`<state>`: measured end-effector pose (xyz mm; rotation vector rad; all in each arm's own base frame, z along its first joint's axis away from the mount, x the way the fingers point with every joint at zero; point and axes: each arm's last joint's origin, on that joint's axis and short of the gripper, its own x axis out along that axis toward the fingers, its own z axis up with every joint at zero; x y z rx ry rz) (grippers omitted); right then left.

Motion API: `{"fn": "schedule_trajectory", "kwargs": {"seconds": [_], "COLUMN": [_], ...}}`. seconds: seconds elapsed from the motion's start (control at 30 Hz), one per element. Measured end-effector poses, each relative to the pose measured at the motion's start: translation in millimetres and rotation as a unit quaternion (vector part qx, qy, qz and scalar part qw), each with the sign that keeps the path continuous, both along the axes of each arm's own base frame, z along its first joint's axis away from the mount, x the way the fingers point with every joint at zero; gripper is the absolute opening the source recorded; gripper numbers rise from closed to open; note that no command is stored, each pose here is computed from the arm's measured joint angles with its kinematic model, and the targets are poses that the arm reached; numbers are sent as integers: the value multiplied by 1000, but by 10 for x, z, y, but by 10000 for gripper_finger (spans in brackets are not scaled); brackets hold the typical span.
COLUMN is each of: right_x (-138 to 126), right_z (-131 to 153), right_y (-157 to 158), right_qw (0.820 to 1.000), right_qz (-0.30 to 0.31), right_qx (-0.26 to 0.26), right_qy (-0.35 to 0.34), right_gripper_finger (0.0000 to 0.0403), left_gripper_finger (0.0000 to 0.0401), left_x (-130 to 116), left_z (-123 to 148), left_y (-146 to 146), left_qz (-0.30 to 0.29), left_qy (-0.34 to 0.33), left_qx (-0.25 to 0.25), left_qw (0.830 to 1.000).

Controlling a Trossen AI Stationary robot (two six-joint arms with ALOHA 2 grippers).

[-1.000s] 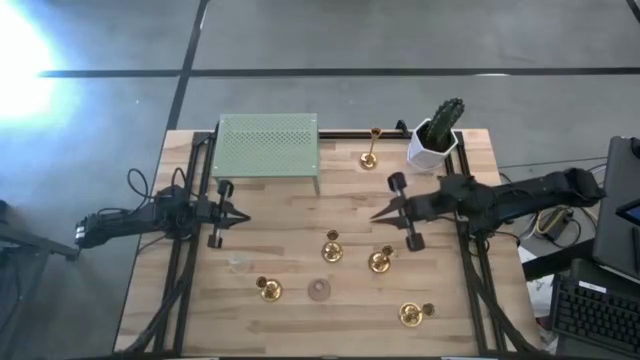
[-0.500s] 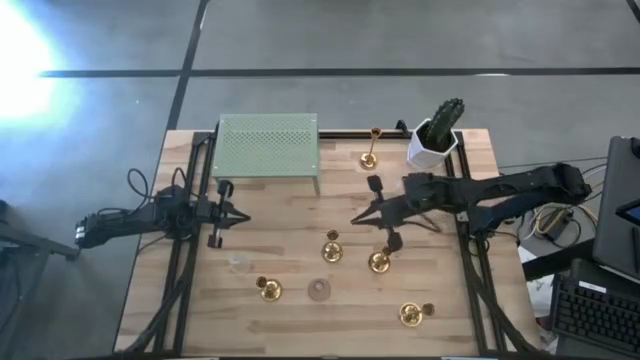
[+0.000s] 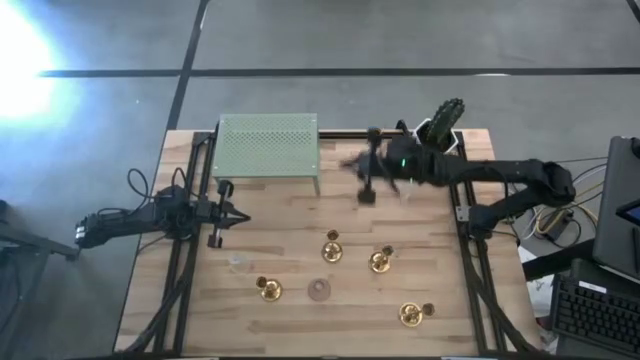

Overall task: Pick & Place candle stick holders
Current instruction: Put the golden candle holder on the shelf

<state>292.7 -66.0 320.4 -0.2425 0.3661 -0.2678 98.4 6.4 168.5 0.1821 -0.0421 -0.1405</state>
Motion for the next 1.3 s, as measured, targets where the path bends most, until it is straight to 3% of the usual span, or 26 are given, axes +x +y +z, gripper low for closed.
{"fn": "schedule_trajectory", "kwargs": {"seconds": [0.13,0.23,0.53,0.87,1.1,1.2,1.3], "right_x": [-174,-328,-639,-738,-702,-678,-678], "right_z": [107,134,-308,-868,-1137,-1203,-1299], "right_y": [-358,-473,-281,-191,-252,-288,-345], "right_qw": [991,986,972,960,948,936,928], "right_qz": [-96,-126,-154,-202,-263,-296,-318], "right_qx": [75,87,175,195,172,173,182], "right_qy": [-49,-65,-9,-23,-42,-75,-66], "right_gripper_finger": [8,8,8,8,8,10,25], "left_gripper_finger": [19,19,19,19,19,19,19], "left_x": [0,0,0,0,1,0,0], "left_z": [0,0,-1,0,-1,-1,-1], "left_y": [0,0,0,0,0,0,0], "left_qz": [0,0,0,0,0,0,0], "left_qy": [0,0,0,0,1,1,1], "left_qx": [0,0,0,0,0,0,0], "left_qw": [1000,1000,1000,1000,1000,1000,1000]}}
